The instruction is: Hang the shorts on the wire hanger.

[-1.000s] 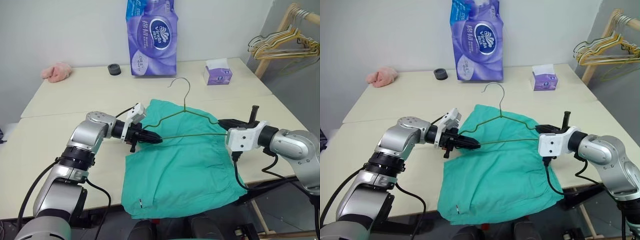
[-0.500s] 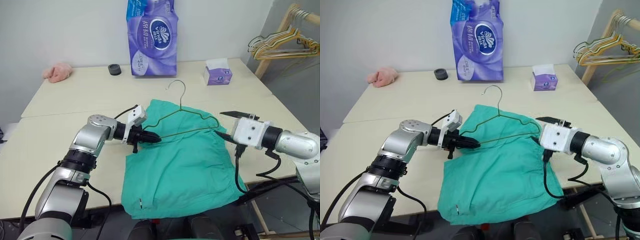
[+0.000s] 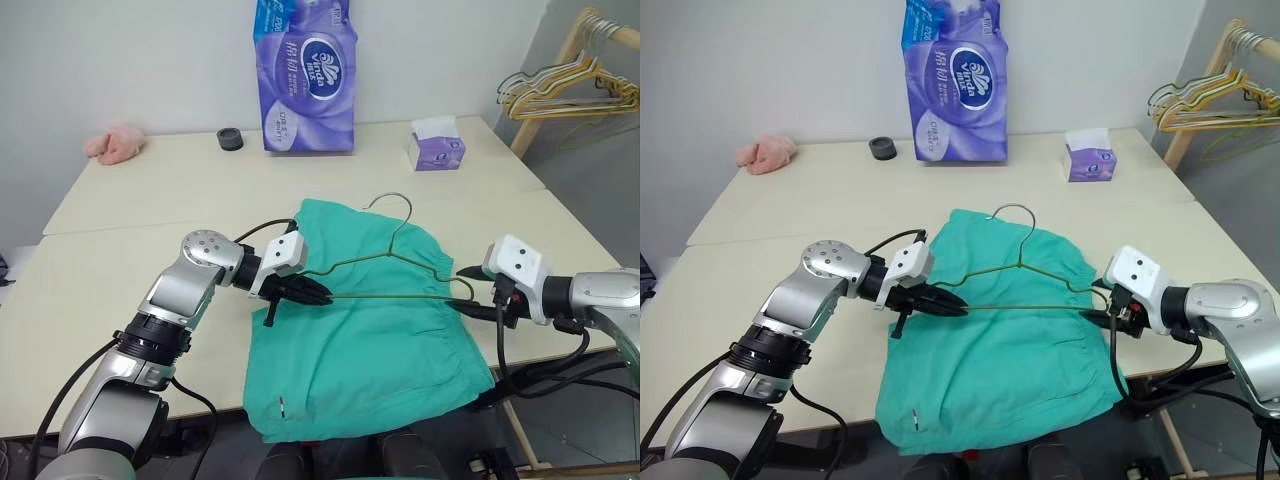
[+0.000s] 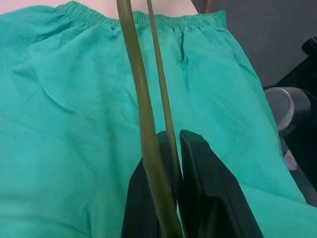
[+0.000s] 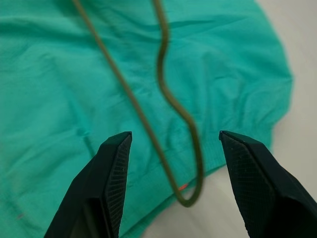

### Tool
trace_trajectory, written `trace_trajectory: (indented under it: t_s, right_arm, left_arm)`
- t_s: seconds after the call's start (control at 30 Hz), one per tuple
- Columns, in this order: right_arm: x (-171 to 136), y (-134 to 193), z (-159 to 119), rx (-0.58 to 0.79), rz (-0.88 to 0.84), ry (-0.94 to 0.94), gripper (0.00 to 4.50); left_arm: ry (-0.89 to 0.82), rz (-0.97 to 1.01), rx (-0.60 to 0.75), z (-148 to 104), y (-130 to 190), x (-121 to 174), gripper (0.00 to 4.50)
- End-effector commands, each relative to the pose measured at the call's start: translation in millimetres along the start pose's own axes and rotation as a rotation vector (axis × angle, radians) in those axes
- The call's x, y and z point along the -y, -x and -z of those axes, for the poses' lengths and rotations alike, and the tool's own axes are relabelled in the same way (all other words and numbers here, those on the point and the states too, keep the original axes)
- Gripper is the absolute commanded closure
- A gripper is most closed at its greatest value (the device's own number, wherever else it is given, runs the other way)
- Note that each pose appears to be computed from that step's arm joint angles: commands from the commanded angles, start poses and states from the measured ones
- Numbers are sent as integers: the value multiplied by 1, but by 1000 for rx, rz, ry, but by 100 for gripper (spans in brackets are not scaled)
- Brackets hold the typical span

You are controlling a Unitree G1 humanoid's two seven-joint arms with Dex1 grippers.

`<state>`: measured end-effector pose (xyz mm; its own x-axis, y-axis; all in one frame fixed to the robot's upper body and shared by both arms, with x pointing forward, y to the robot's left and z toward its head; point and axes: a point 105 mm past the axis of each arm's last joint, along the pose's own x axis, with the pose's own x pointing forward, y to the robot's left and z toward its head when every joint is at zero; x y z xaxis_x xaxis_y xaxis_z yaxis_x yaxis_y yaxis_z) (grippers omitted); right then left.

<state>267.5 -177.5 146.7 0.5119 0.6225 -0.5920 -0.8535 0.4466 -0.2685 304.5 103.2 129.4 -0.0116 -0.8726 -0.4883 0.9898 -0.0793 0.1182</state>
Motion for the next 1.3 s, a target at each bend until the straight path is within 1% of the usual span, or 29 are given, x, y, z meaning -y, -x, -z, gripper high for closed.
trace_trajectory:
  t_s: [0.03, 0.3, 0.4, 0.47, 0.63, 0.83, 0.93, 1.0, 1.07, 1.13, 1.2, 1.27, 1.3]
  right_arm:
    - [-10, -2, 2, -26, -75, 20, 150]
    - [-10, -10, 10, -79, -135, 15, 150]
    - [-12, -12, 9, -84, -163, 7, 211]
    - [-14, -13, 8, -88, -177, 5, 271]
    - [-20, -15, 8, -98, -196, 7, 443]
    - [-21, -16, 8, -102, -194, 0, 447]
    - [-20, -15, 7, -98, -188, 0, 447]
    - [-19, -14, 5, -89, -180, -2, 450]
    - [-18, -13, 3, -83, -170, -5, 450]
    - [-16, -10, 4, -77, -150, -21, 450]
    - [-12, -6, 7, -70, -126, -48, 450]
    - [-10, 0, 11, -62, -99, -81, 450]
    - [-8, 3, 13, -58, -83, -101, 450]
  left_arm:
    - [-66, 21, 2, -9, 0, 4, 450]
    - [-91, 62, -1, -8, -2, 12, 450]
    - [-97, 67, -3, -7, -3, 14, 450]
    - [-99, 68, -3, -7, -3, 15, 450]
    - [-101, 65, 3, -8, -5, 15, 450]
    - [-115, 61, 20, -14, -9, 14, 450]
    - [-74, 22, 64, -17, -10, 6, 450]
    - [-62, 18, 76, -17, -10, 3, 381]
    - [-41, 19, 102, -18, -10, 3, 328]
    - [-25, -46, 130, -20, -5, -8, 270]
    - [11, -145, 170, -25, 6, -27, 211]
    - [50, -195, 202, -29, 20, -40, 153]
    - [46, -215, 191, -28, 26, -44, 153]
